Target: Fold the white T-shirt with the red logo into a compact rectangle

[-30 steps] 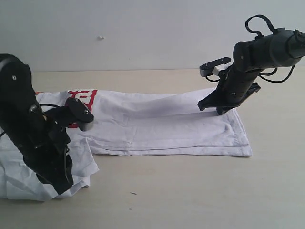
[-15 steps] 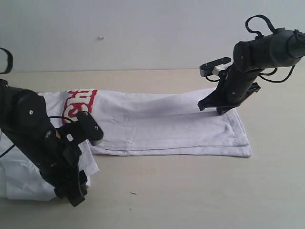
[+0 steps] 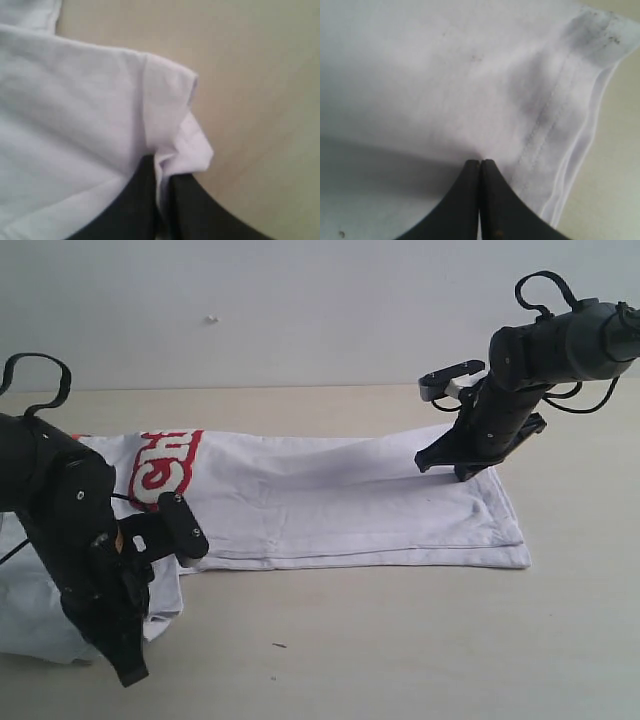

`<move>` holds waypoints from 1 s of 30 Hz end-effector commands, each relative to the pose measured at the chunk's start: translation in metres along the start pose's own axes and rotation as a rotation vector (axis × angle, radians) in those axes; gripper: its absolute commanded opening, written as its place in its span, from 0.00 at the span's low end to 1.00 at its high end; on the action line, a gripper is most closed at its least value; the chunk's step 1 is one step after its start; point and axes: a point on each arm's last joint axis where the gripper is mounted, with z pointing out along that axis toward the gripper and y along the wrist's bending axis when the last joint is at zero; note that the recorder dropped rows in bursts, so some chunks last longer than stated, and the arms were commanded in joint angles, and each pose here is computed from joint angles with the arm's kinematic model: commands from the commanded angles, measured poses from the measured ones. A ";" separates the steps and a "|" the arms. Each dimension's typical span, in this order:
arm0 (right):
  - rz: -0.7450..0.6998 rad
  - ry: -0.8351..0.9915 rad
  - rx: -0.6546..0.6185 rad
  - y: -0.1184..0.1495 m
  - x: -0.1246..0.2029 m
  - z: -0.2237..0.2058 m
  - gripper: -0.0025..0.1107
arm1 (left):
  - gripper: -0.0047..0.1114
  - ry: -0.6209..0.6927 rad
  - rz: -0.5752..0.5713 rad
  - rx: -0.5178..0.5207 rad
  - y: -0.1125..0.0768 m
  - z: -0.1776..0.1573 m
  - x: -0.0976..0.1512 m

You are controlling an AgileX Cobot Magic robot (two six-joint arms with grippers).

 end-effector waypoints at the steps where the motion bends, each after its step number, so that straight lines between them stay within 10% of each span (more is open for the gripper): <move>1: -0.014 0.071 0.002 -0.003 0.011 0.014 0.02 | 0.04 0.125 0.045 0.031 -0.008 -0.017 0.000; 20: -0.001 0.067 -0.046 0.001 0.011 0.014 0.02 | 0.04 -0.136 0.992 -0.793 0.034 -0.080 -0.057; 26: -0.012 0.065 -0.047 0.001 0.011 0.014 0.02 | 0.05 -0.102 1.093 -0.767 0.058 -0.045 -0.055; 30: -0.020 0.046 -0.044 0.001 0.009 0.014 0.02 | 0.27 -0.122 1.053 -0.719 0.066 -0.028 -0.053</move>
